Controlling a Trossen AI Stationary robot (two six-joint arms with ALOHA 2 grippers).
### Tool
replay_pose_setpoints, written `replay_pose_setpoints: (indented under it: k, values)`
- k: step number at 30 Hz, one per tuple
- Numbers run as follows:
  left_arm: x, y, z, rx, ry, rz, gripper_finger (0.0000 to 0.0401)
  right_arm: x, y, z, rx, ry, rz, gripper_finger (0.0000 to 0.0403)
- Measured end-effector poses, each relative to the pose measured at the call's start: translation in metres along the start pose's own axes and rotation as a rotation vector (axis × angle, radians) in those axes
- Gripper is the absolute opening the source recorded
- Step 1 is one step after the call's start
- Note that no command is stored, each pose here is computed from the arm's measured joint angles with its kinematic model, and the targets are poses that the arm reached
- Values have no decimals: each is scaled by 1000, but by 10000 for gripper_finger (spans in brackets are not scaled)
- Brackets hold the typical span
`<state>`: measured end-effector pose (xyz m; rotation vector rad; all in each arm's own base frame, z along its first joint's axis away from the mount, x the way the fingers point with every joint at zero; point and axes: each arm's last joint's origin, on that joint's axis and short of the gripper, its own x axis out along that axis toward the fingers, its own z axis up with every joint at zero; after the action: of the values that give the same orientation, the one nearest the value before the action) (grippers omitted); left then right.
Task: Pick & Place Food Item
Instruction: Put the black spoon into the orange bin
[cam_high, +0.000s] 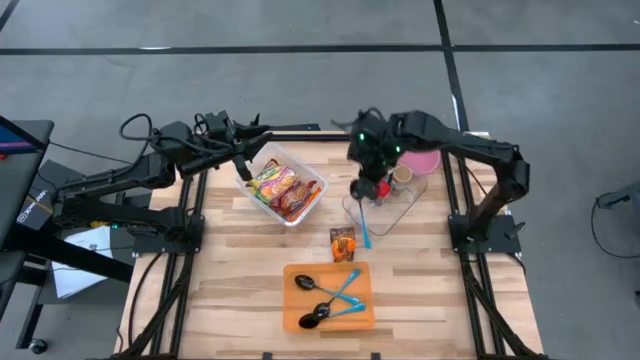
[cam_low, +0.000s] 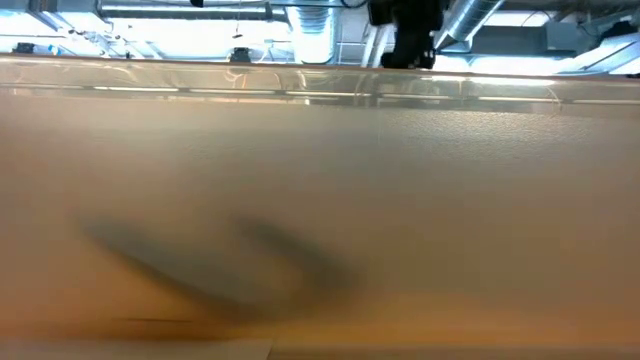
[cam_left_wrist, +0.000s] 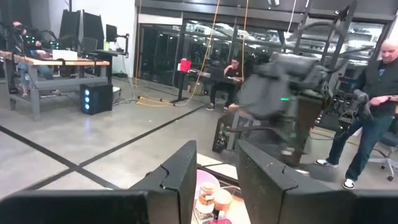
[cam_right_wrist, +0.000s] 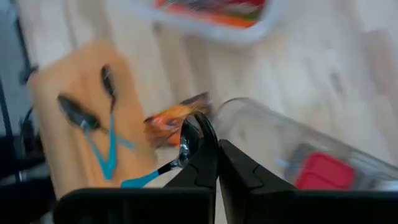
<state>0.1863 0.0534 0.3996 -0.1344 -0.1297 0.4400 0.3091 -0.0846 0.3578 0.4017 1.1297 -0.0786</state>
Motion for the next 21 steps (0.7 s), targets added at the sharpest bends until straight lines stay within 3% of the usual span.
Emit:
replay_pose_setpoints:
  k: [10, 21]
  values:
    - [10, -3, -8, -37, 40, -5, 104, 15, 69, -14, -284, -10, 97, 0]
    - [15, -9, -15, -42, 72, -28, 104, 28, 108, -11, -509, -105, 201, 0]
